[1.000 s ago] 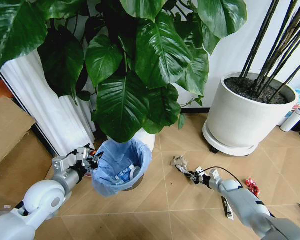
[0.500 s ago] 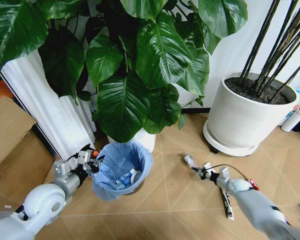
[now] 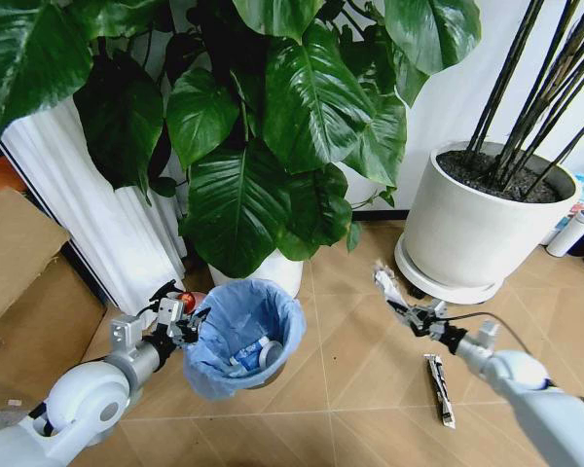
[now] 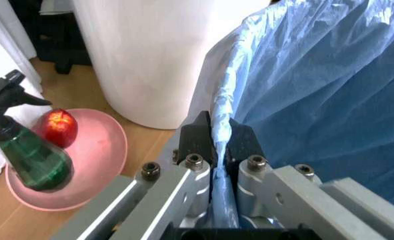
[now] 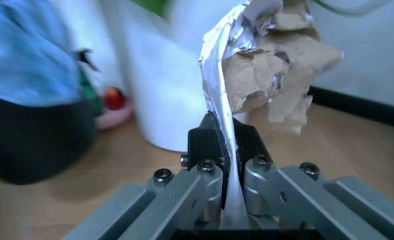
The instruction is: Pick up the trash bin and place the garbage on the floor into it.
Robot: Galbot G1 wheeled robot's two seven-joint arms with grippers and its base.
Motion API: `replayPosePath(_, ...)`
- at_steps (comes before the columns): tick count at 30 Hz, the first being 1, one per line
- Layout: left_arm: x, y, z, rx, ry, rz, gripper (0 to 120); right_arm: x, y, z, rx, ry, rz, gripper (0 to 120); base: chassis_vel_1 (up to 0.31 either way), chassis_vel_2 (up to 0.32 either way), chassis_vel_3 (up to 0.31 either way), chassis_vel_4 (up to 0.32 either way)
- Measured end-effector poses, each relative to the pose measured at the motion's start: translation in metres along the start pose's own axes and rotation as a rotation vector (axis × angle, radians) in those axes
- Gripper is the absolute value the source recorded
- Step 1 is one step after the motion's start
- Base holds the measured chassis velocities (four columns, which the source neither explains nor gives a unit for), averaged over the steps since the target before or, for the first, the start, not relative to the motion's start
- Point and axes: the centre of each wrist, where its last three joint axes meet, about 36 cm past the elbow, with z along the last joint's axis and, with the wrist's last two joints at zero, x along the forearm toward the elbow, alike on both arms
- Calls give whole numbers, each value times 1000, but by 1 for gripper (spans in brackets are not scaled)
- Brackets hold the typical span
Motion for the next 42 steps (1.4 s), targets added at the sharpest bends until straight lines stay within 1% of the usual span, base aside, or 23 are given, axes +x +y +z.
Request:
replayPosePath(1,2,-2,1,-4,6,5,0,9,12,-15,14,-5,-44,0,0,0,0,0)
replayPosePath(3,3,-3,2,-7,12,10,0,13,28,-34,31,-18,-107,0,0,0,0,0)
replayPosePath(4,3,-3,2,-7,12,10,0,13,28,-34,31,-18,-107,0,0,0,0,0)
replayPosePath(6,4,-5,4,-9,21,19,0,11,49,-60,57,-40,-207,0,0,0,0,0)
replayPosePath(7,4,-6,5,-9,24,22,0,8,55,-68,64,-49,-240,0,0,0,0,0)
replayPosePath(8,4,-6,5,-9,24,22,0,8,55,-68,64,-49,-240,0,0,0,0,0)
replayPosePath(11,2,-8,6,-9,25,32,0,-13,74,-91,58,-84,-347,0,0,0,0,0)
replayPosePath(12,2,-8,6,-9,25,32,0,-13,74,-91,58,-84,-347,0,0,0,0,0)
replayPosePath(13,1,-8,7,-8,27,37,0,-26,80,-97,37,-107,-397,0,0,0,0,0)
replayPosePath(15,0,-9,9,-5,36,46,0,-43,87,-95,-8,-142,-459,0,0,0,0,0)
replayPosePath(16,0,-9,9,-5,36,46,0,-43,87,-95,-8,-142,-459,0,0,0,0,0)
replayPosePath(19,-2,-7,12,-5,46,52,0,-66,93,-83,-45,-179,-545,0,0,0,0,0)
replayPosePath(20,-2,-7,12,-5,46,52,0,-66,93,-83,-45,-179,-545,0,0,0,0,0)
replayPosePath(23,-2,-4,9,-8,46,50,0,-93,99,-71,-73,-209,-644,0,0,0,0,0)
replayPosePath(24,-2,-4,9,-8,46,50,0,-93,99,-71,-73,-209,-644,0,0,0,0,0)
replayPosePath(26,-2,-1,6,-12,45,52,0,-113,104,-62,-99,-228,-691,0,0,0,0,0)
replayPosePath(27,-2,-1,6,-12,45,52,0,-113,104,-62,-99,-228,-691,0,0,0,0,0)
replayPosePath(31,-5,2,2,-11,36,56,0,-143,114,-50,-130,-232,-747,0,0,0,0,0)
replayPosePath(32,-5,2,2,-11,36,56,0,-143,114,-50,-130,-232,-747,0,0,0,0,0)
replayPosePath(33,-6,1,1,-7,32,59,0,-152,116,-48,-134,-231,-758,0,0,0,0,0)
replayPosePath(40,-7,-1,3,3,32,65,0,-185,116,-51,-119,-230,-780,0,0,0,0,0)
replayPosePath(42,-6,-1,3,3,31,65,0,-187,115,-53,-110,-227,-781,0,0,0,0,0)
